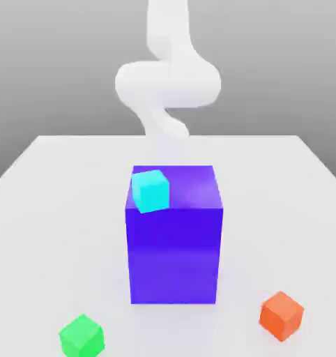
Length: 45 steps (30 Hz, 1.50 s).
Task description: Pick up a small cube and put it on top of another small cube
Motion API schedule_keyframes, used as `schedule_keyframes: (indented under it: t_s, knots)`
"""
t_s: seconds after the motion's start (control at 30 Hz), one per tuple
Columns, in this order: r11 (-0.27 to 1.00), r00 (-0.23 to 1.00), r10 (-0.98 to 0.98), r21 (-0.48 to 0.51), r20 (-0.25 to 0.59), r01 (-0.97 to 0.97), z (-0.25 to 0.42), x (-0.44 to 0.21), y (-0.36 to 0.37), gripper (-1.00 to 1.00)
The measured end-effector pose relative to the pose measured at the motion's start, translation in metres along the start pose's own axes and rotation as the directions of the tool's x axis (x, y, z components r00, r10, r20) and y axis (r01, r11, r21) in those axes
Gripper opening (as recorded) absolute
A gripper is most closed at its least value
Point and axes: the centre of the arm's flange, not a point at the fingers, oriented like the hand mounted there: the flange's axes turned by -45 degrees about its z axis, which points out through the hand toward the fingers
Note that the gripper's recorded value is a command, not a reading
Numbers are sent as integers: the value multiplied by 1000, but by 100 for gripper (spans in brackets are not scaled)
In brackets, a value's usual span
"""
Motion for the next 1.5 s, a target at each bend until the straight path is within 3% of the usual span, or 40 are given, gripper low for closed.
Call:
schedule_keyframes:
  t_s: [0.27,0.53,1.1,1.23,1.27,1.5]
  knots:
    - [997,981,-65,-21,183,70,127,0,-73,0]
    - [990,929,-134,5,345,141,245,-41,-152,0]
    - [964,734,-265,176,626,198,418,-239,-317,0]
    - [962,715,-271,192,645,192,459,-288,-330,0]
    - [962,714,-272,193,645,192,469,-298,-331,-100]
    - [962,714,-272,194,645,191,470,-299,-331,-100]
